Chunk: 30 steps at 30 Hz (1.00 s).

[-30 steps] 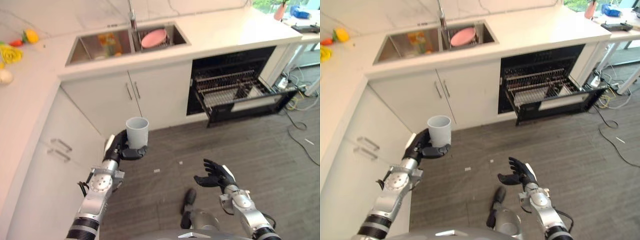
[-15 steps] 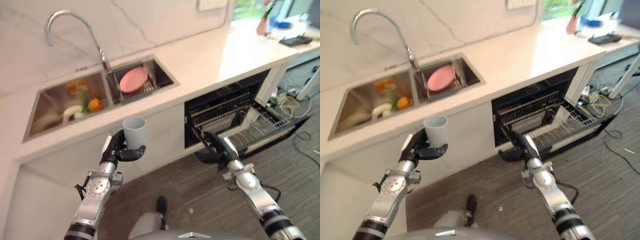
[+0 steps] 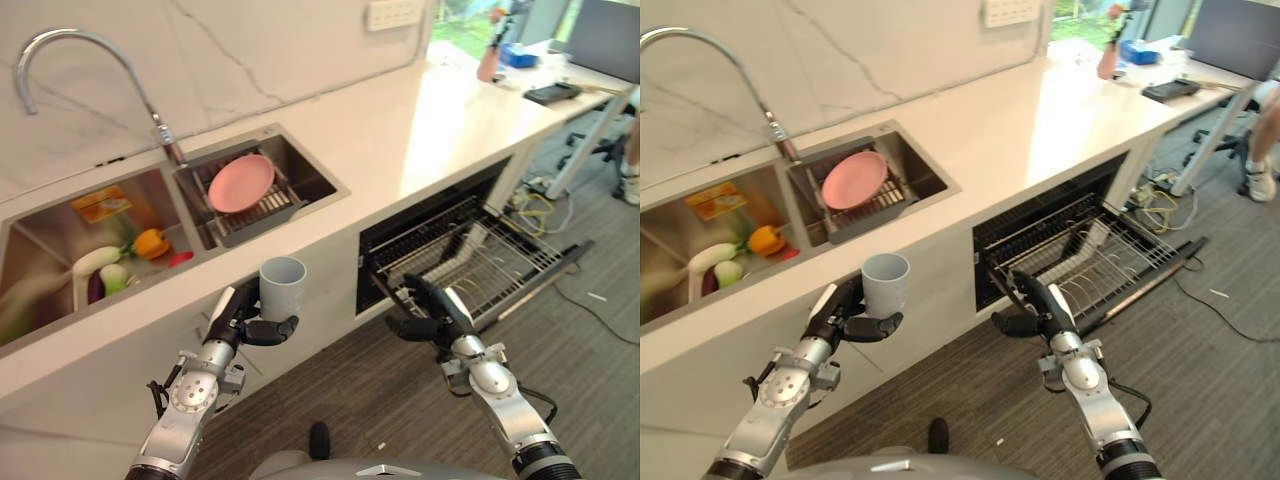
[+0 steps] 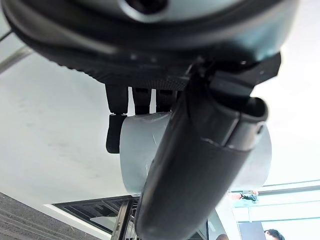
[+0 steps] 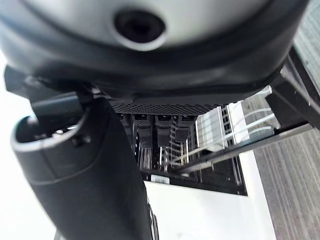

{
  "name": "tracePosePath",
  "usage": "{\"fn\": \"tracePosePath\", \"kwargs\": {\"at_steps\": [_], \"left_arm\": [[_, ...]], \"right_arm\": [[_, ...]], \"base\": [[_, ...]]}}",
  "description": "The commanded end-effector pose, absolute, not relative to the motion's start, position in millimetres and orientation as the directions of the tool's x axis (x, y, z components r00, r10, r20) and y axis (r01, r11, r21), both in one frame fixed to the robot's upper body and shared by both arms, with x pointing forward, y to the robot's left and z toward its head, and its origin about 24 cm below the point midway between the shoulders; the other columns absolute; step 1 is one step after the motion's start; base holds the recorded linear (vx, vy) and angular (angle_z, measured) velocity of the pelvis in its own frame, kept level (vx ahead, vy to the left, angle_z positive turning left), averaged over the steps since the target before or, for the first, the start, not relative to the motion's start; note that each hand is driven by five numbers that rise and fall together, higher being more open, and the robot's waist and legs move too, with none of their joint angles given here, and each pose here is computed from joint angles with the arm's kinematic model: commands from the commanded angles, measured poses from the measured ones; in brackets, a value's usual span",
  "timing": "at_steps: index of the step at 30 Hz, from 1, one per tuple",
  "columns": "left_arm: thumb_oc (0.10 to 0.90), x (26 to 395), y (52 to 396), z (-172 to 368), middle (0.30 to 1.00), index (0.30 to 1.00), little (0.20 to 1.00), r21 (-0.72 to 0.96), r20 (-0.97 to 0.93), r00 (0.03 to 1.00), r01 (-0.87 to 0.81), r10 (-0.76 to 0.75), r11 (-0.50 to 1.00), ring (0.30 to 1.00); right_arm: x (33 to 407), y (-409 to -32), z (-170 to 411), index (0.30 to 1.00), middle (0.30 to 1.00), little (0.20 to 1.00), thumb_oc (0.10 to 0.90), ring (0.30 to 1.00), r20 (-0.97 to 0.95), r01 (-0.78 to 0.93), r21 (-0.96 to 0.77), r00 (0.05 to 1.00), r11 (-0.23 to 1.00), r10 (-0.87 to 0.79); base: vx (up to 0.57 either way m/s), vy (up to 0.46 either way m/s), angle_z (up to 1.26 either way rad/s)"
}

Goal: Place the dishes in the dishwasher.

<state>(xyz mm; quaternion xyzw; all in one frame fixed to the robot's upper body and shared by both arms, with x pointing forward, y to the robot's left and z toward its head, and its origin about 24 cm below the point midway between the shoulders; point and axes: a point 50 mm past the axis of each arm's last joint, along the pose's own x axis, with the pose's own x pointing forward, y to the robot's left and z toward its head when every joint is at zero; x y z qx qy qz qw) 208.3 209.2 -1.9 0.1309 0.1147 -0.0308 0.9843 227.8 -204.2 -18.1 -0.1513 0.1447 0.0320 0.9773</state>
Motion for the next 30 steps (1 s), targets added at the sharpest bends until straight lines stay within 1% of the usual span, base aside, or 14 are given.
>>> {"fn": "tracePosePath", "kwargs": {"at_steps": [1, 4, 6, 11, 17, 21, 25, 29, 30], "left_arm": [[0.400, 250, 215, 64, 0.300, 0.300, 0.300, 0.275, 0.114, 0.993, -0.022, -0.010, 0.961, 0.300], [0.400, 251, 224, 73, 0.300, 0.300, 0.300, 0.290, 0.139, 0.990, -0.051, 0.011, 0.956, 0.300], [0.400, 252, 228, 76, 0.300, 0.300, 0.300, 0.291, 0.151, 0.988, -0.068, 0.024, 0.954, 0.300], [0.400, 261, 229, 91, 0.300, 0.300, 0.300, 0.306, 0.217, 0.976, -0.089, 0.022, 0.948, 0.300], [0.400, 261, 237, 95, 0.300, 0.300, 0.300, 0.329, 0.235, 0.971, -0.127, 0.049, 0.936, 0.300], [0.400, 258, 241, 90, 0.300, 0.300, 0.300, 0.276, 0.228, 0.969, -0.159, 0.097, 0.948, 0.300], [0.400, 264, 225, 86, 0.300, 0.300, 0.300, 0.199, 0.227, 0.971, -0.128, 0.081, 0.972, 0.300], [0.400, 269, 221, 92, 0.300, 0.300, 0.300, 0.208, 0.248, 0.966, -0.124, 0.070, 0.970, 0.300], [0.400, 269, 217, 90, 0.300, 0.300, 0.300, 0.202, 0.244, 0.968, -0.111, 0.060, 0.973, 0.300]], "right_arm": [[251, -216, 27, 0.900, 0.900, 0.900, 0.800, 0.900, -0.057, -0.024, -0.379, 0.998, 0.925, 0.003], [258, -210, 38, 0.900, 0.900, 0.900, 0.800, 0.900, -0.006, -0.022, -0.380, 1.000, 0.925, 0.022], [258, -209, 38, 0.900, 0.900, 0.900, 0.800, 0.900, -0.011, -0.033, -0.388, 0.999, 0.921, 0.031], [257, -216, 42, 0.900, 0.900, 0.900, 0.800, 0.900, -0.003, -0.005, -0.398, 1.000, 0.917, 0.004], [258, -215, 45, 0.900, 0.900, 0.900, 0.800, 0.900, 0.001, -0.021, -0.398, 1.000, 0.917, 0.023], [262, -210, 57, 0.900, 0.900, 0.900, 0.800, 0.900, 0.043, -0.047, -0.384, 0.997, 0.922, 0.069], [263, -210, 63, 0.900, 0.900, 0.900, 0.800, 0.900, 0.077, -0.033, -0.349, 0.995, 0.937, 0.063], [267, -203, 68, 0.900, 0.900, 0.900, 0.800, 0.900, 0.106, -0.044, -0.316, 0.991, 0.948, 0.082], [267, -195, 67, 0.900, 0.900, 0.900, 0.800, 0.900, 0.106, -0.074, -0.277, 0.989, 0.958, 0.107]], "base": [[-0.09, -0.025, -0.50], [-0.05, -0.058, -1.71], [0.00, -0.094, -1.19], [0.02, -0.259, -0.14], [0.08, -0.381, 0.07], [0.01, -0.527, -0.13], [-0.06, -0.384, 0.10], [-0.01, -0.099, 0.35], [0.06, -0.010, 0.00]]}}
